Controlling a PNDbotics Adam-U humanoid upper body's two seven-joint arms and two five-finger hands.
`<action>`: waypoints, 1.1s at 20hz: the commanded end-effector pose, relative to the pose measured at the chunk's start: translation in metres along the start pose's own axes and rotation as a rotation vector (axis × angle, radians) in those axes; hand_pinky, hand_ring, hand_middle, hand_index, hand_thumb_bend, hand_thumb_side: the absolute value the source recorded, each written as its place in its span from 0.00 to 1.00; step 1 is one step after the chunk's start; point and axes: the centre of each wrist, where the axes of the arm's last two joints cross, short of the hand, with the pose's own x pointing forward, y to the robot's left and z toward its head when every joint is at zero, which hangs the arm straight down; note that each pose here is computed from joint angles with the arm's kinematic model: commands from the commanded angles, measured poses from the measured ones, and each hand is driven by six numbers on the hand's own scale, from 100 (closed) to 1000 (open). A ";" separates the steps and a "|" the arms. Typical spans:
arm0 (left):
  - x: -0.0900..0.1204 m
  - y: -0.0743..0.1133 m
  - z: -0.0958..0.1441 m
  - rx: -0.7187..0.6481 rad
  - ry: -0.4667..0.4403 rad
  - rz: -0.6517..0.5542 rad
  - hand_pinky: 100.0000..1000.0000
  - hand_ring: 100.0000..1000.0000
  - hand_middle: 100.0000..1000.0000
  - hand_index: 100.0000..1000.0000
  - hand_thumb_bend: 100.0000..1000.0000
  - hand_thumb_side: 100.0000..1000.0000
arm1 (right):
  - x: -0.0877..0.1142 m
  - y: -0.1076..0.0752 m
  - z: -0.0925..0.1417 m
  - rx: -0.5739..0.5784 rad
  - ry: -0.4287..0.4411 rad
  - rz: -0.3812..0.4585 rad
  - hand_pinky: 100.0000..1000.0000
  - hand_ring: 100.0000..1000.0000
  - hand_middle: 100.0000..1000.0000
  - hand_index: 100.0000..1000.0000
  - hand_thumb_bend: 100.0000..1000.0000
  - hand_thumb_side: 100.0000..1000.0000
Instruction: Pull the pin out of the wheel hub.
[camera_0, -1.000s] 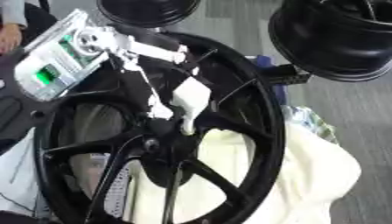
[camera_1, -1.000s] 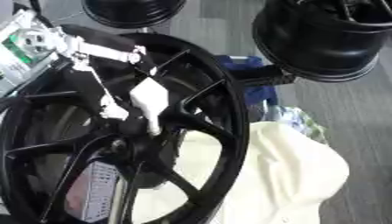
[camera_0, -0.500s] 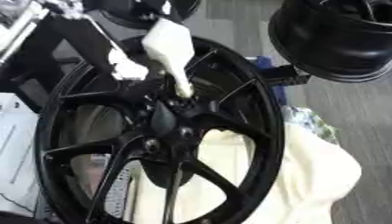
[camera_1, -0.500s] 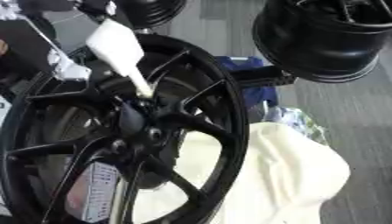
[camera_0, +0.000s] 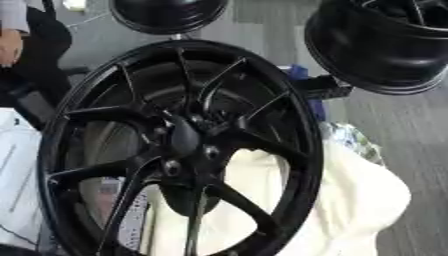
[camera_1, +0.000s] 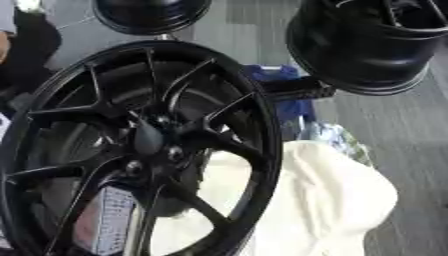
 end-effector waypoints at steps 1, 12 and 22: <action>-0.015 0.035 0.020 0.164 0.073 -0.028 0.69 0.50 0.32 0.59 0.00 0.09 | 0.010 -0.005 -0.010 -0.101 0.001 0.058 0.39 0.58 0.64 0.82 0.24 0.24; -0.061 0.021 0.035 0.185 0.226 -0.111 0.84 0.81 0.75 0.88 0.12 0.51 | 0.009 -0.005 -0.009 -0.102 0.009 0.056 0.39 0.58 0.64 0.82 0.24 0.24; -0.061 0.022 0.035 0.206 0.208 -0.088 0.83 0.78 0.71 0.86 0.06 0.47 | 0.010 -0.005 -0.010 -0.101 0.005 0.054 0.40 0.58 0.64 0.82 0.24 0.24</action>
